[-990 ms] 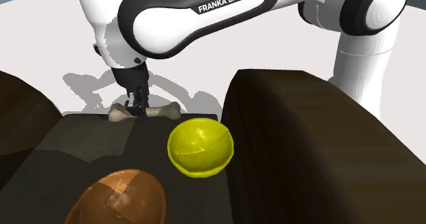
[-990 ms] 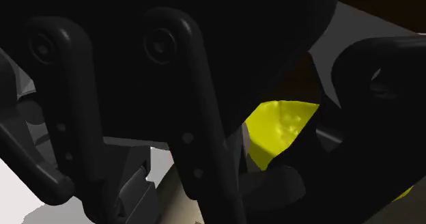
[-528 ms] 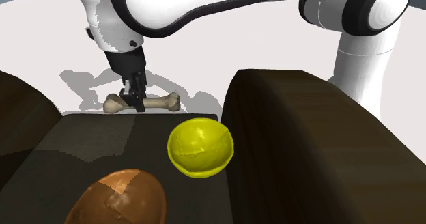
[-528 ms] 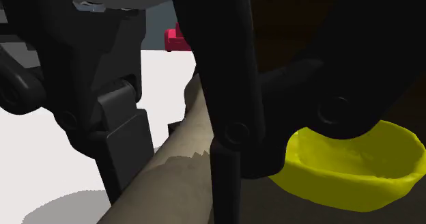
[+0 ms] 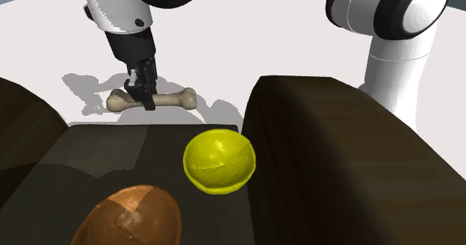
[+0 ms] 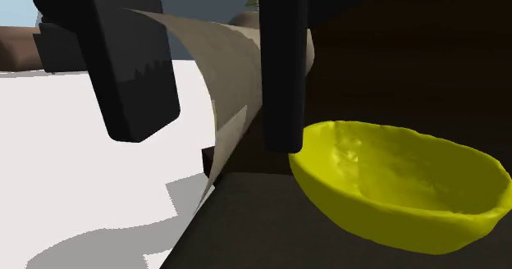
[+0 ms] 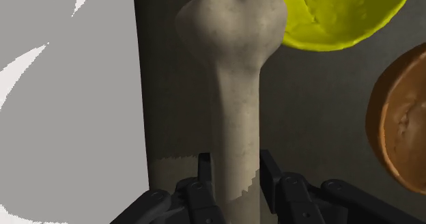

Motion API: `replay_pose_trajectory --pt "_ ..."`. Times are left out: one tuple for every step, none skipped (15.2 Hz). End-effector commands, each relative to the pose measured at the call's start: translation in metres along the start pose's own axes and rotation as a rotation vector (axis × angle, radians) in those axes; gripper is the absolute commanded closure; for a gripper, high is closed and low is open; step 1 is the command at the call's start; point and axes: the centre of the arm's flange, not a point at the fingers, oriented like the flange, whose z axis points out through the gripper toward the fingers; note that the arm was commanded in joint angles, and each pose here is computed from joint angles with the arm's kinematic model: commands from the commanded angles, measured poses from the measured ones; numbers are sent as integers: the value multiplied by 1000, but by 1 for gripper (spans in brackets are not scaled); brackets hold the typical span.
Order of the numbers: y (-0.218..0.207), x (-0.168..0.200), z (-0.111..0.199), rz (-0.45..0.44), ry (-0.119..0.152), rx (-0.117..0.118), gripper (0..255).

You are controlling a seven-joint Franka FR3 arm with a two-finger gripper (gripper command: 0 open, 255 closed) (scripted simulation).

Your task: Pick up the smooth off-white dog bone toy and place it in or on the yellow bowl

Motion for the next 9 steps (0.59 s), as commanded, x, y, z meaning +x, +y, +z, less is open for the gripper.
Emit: replay_pose_trajectory --pt "1 -1 -11 0 0 0 255" --pt "1 -1 -11 0 0 0 255" --pt "-6 -12 -10 0 0 0 255" --pt "-13 -23 -10 0 0 0 255" --pt "-20 -34 -10 0 0 0 255" --pt "-27 -46 -9 0 0 0 255" --pt "-34 -57 -9 0 0 0 255" --pt "-41 -68 -8 0 0 0 255" --pt "-49 -79 -8 0 0 0 255"
